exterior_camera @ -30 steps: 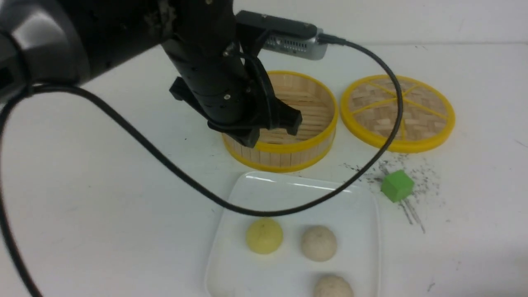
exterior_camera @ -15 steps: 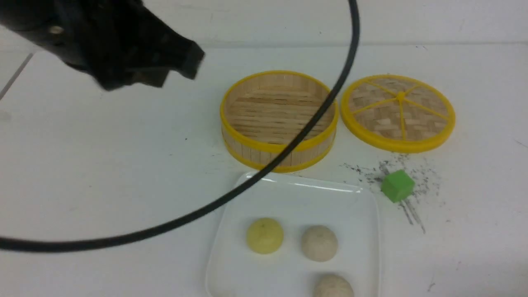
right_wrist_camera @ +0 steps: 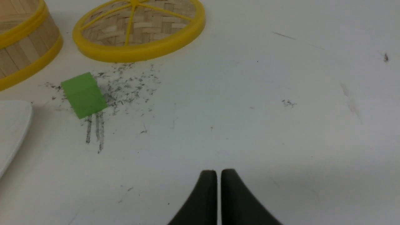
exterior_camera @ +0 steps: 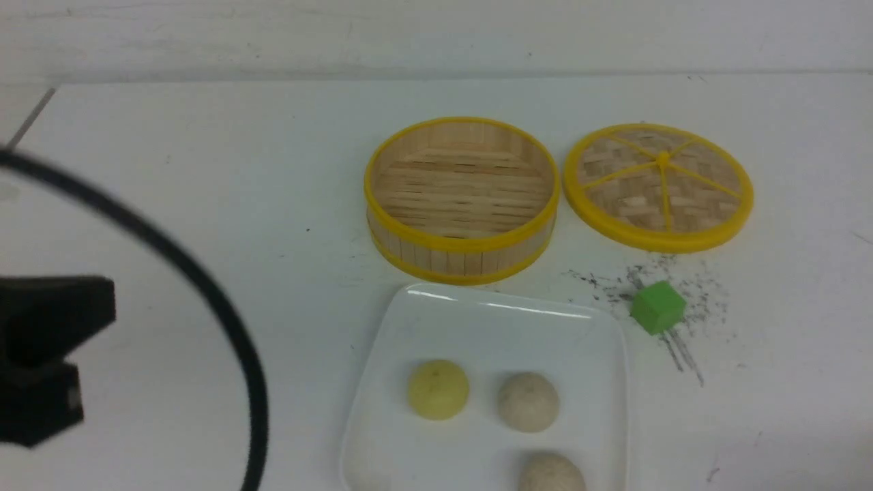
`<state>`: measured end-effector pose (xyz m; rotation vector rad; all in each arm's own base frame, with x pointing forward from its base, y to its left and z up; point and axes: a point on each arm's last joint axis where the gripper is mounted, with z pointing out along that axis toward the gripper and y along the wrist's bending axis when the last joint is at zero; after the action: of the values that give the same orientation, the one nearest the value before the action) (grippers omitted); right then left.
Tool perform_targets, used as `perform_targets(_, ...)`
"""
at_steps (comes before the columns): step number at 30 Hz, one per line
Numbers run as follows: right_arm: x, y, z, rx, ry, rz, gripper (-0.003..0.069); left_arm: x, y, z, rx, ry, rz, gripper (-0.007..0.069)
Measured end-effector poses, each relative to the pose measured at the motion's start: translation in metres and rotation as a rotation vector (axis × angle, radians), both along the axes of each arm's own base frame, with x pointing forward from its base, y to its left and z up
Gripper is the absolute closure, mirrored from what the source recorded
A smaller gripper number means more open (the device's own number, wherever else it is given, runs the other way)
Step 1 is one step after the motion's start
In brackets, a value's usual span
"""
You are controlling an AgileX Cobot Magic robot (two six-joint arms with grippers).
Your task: Put the steamed buns into the plate on the white tablecloth.
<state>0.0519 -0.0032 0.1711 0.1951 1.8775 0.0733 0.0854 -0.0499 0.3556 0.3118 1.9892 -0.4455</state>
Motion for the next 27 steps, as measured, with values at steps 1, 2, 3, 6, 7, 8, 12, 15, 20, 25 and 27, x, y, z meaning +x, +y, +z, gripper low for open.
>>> perform_targets(1,0.0,0.0,0.0,0.0,0.0,0.0,0.0618,-0.002,0.001,-0.007,-0.033,-0.021,-0.005,0.0613)
perform_targets(2,0.0,0.0,0.0,0.0,0.0,0.0,0.0618,-0.003,-0.001,-0.021,-0.082,-0.046,-0.016,0.0613)
perform_targets(3,0.0,0.0,0.0,0.0,0.0,0.0,0.0617,-0.005,-0.001,-0.031,-0.124,-0.069,-0.027,0.0613)
perform_targets(6,0.0,0.0,0.0,-0.001,0.0,0.0,0.0615,-0.007,-0.004,-0.05,-0.209,-0.132,-0.06,0.061)
perform_targets(7,0.0,0.0,0.0,-0.001,0.0,0.0,0.0615,-0.007,-0.005,-0.055,-0.228,-0.149,-0.071,0.0609)
perform_targets(8,0.0,0.0,0.0,-0.001,0.0,0.0,0.0613,-0.007,-0.006,-0.057,-0.236,-0.156,-0.077,0.0609)
perform_targets(12,0.0,0.0,0.0,-0.001,-0.001,0.0,0.0608,-0.006,-0.008,-0.075,-0.236,-0.149,-0.092,0.0606)
perform_targets(15,0.0,0.0,0.0,-0.001,-0.001,0.0,0.0603,-0.006,-0.008,-0.086,-0.209,-0.11,-0.084,0.0606)
perform_targets(20,0.0,0.0,0.0,-0.001,-0.001,0.0,0.0597,-0.007,-0.007,-0.09,-0.223,-0.066,-0.069,0.0606)
perform_targets(25,0.0,0.0,0.0,-0.001,0.0,0.0,0.059,-0.007,-0.007,-0.09,-0.226,-0.064,-0.067,0.0606)
perform_targets(27,0.0,0.0,0.0,-0.001,0.0,0.0,0.0586,-0.007,-0.007,-0.092,-0.217,-0.08,-0.075,0.0606)
